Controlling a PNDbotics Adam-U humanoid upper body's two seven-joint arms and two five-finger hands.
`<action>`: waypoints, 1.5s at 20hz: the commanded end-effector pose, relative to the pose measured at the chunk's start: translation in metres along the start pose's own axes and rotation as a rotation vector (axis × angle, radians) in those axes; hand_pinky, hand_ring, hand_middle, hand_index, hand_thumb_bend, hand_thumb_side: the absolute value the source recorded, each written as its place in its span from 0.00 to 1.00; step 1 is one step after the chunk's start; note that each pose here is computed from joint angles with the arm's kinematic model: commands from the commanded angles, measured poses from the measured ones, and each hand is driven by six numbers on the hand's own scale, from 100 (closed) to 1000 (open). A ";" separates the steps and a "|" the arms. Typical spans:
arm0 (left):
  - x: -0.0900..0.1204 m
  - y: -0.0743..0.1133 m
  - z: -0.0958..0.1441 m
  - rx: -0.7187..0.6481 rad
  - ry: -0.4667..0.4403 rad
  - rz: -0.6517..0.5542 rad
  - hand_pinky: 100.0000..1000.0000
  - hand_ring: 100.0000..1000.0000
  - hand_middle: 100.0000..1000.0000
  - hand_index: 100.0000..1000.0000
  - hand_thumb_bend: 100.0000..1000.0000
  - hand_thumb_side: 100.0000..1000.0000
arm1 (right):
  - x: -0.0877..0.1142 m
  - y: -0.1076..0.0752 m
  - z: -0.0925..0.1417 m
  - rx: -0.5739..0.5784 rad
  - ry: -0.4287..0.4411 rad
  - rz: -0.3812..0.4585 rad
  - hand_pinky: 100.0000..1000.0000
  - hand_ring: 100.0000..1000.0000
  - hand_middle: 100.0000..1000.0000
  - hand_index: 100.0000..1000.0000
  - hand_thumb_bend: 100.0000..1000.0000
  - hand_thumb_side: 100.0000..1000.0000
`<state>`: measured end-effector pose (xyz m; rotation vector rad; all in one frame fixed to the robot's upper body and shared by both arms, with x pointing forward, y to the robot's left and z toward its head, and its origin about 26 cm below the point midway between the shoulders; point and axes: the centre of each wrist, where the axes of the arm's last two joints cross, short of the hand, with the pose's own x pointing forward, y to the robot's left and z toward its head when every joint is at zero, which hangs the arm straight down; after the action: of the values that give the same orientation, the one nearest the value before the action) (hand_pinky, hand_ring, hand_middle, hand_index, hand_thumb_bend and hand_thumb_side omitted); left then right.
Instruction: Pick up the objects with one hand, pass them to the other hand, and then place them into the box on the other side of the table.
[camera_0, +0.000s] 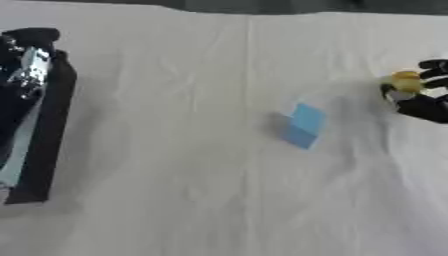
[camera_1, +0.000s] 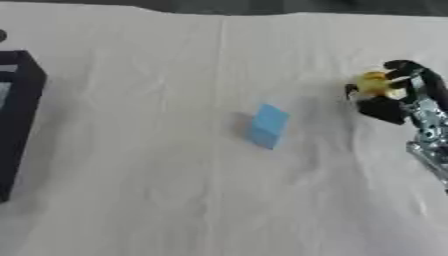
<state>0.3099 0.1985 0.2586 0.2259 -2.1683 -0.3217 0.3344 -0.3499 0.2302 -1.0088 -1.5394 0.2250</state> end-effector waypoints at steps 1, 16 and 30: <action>0.004 0.002 -0.002 -0.005 -0.017 -0.003 0.69 0.73 0.76 0.73 0.00 0.61 | -0.003 -0.006 -0.005 -0.360 0.272 0.230 0.59 0.78 0.74 0.83 0.35 0.25; 0.000 0.001 0.000 -0.017 -0.002 -0.003 0.69 0.75 0.77 0.73 0.00 0.61 | 0.001 -0.020 -0.011 -0.468 0.237 0.253 0.50 0.77 0.72 0.82 0.33 0.15; 0.001 -0.001 0.001 -0.028 -0.004 0.004 0.69 0.76 0.77 0.73 0.00 0.61 | -0.018 -0.014 -0.017 -0.448 0.303 0.285 0.59 0.80 0.75 0.84 0.37 0.22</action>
<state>0.3117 0.1972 0.2534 0.2106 -2.1457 -0.3425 0.3415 -0.3731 0.2234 -1.1101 -1.4924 0.1759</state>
